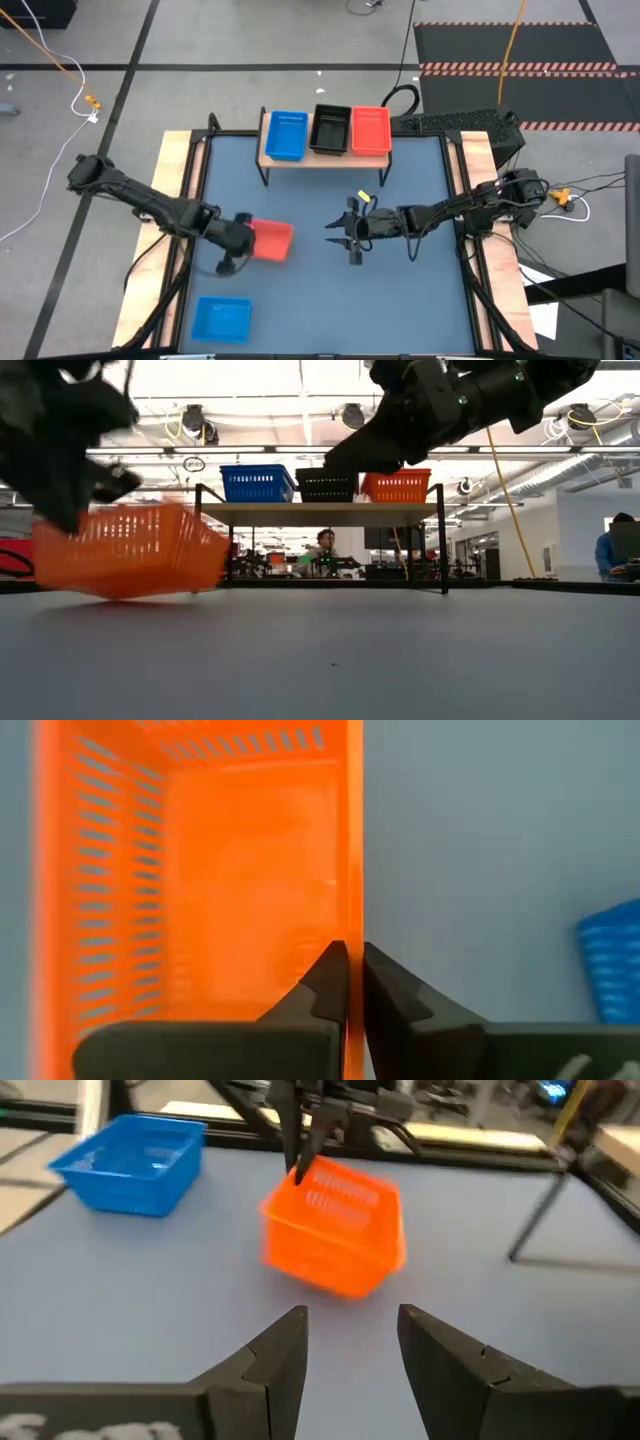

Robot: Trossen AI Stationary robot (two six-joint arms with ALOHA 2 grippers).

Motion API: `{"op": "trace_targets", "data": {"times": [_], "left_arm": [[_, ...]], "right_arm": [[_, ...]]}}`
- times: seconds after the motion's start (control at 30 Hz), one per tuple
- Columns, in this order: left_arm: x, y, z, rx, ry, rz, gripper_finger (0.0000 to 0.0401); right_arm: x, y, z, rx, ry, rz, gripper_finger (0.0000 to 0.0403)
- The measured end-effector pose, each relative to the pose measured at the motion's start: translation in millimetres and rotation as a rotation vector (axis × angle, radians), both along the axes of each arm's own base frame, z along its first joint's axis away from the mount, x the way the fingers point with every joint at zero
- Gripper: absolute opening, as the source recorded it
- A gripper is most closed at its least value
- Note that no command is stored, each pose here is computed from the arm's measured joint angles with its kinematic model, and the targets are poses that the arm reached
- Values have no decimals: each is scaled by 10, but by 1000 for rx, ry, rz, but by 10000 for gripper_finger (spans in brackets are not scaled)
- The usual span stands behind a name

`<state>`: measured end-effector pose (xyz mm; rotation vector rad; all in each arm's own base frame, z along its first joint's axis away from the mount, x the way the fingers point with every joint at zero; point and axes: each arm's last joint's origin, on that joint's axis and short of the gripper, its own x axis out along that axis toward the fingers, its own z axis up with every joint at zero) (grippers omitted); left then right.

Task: Stack baskets on shelf by color
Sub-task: Stack the orange bin on the stacked orange bins on the shelf

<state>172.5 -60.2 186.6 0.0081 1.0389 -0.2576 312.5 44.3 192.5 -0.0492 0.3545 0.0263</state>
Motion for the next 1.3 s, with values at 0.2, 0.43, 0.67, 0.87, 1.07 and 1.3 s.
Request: {"op": "trace_targets", "data": {"times": [0.2, 0.43, 0.67, 0.87, 1.07, 1.3], "left_arm": [[158, -179, 178, 28, -323, -228, 20], [232, -159, 144, 86, -322, -262, 16], [286, -184, 36, 127, -286, -311, 8], [342, -188, 49, 175, -350, -354, 19], [384, -141, 75, 180, -387, -335, 9], [427, -5, 83, 183, -364, -64, 77]], "right_arm": [[224, 104, 74, -66, 55, 42, 153], [578, 232, 306, -141, 161, 231, 159], [643, 273, 429, -123, 170, 353, 191], [762, 255, 143, -95, 229, 392, 197], [842, 276, -11, -57, 269, 397, 175], [744, 263, 84, 26, 339, 357, 35]]}}
